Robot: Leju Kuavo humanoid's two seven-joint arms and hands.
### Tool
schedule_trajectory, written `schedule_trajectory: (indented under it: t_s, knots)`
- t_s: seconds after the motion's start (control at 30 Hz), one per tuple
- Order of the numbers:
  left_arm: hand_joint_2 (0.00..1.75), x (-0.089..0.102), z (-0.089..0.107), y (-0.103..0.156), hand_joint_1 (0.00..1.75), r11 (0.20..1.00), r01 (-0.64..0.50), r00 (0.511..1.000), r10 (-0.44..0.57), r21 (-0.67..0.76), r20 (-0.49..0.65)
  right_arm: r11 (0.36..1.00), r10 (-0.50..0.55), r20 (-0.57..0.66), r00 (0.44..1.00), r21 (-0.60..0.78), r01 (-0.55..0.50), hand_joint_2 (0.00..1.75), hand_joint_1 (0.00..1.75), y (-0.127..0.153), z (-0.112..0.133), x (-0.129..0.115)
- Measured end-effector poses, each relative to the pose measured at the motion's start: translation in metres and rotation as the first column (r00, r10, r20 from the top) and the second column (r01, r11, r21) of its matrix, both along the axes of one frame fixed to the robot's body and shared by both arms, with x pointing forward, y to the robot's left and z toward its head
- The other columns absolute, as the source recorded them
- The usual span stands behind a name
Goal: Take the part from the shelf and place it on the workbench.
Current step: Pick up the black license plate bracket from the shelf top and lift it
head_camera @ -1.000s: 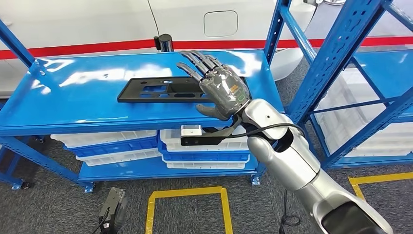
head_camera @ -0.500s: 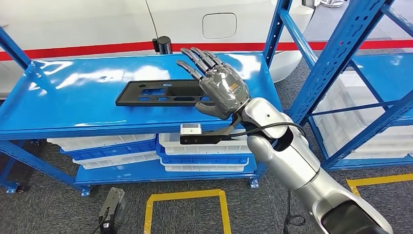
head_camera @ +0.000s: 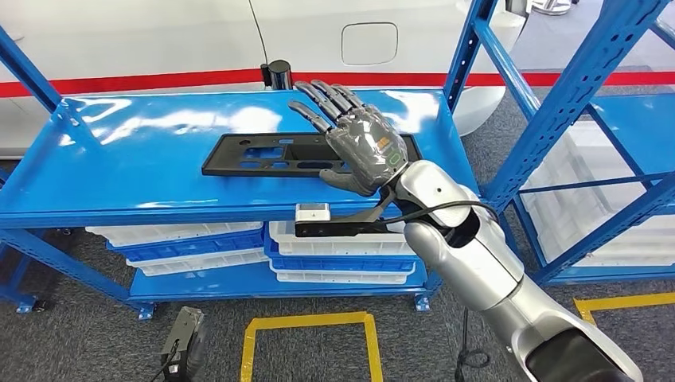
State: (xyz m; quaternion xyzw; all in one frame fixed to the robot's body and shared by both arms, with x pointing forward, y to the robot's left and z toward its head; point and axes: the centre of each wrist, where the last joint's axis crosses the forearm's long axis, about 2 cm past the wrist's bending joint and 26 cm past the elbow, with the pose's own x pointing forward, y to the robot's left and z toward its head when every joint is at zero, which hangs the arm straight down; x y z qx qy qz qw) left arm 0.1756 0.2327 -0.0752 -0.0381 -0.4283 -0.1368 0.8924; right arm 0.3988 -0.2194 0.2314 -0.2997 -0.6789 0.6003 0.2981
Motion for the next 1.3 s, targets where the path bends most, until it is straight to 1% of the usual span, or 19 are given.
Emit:
schedule_trajectory:
  t_s: [0.7, 1.13, 1.3]
  knots:
    - [0.0, 0.0012, 0.0003, 0.0017, 0.0, 1.0, 0.011, 1.0, -0.011, 0.002, 0.001, 1.0, -0.005, -0.001, 1.0, -0.005, 0.005, 1.75, 0.0, -0.0033, -0.0011, -0.0004]
    - [0.0, 0.003, 0.0008, 0.0031, 0.0, 1.0, 0.002, 1.0, -0.002, 0.001, 0.004, 1.0, 0.015, 0.015, 1.0, -0.02, -0.015, 1.75, 0.0, 0.0031, 0.0065, 0.0025]
    - [0.0, 0.0032, 0.0009, 0.0031, 0.0, 1.0, 0.0, 1.0, 0.0, -0.003, 0.001, 1.0, 0.013, 0.002, 1.0, -0.028, -0.013, 1.75, 0.0, 0.0016, 0.0018, 0.0017]
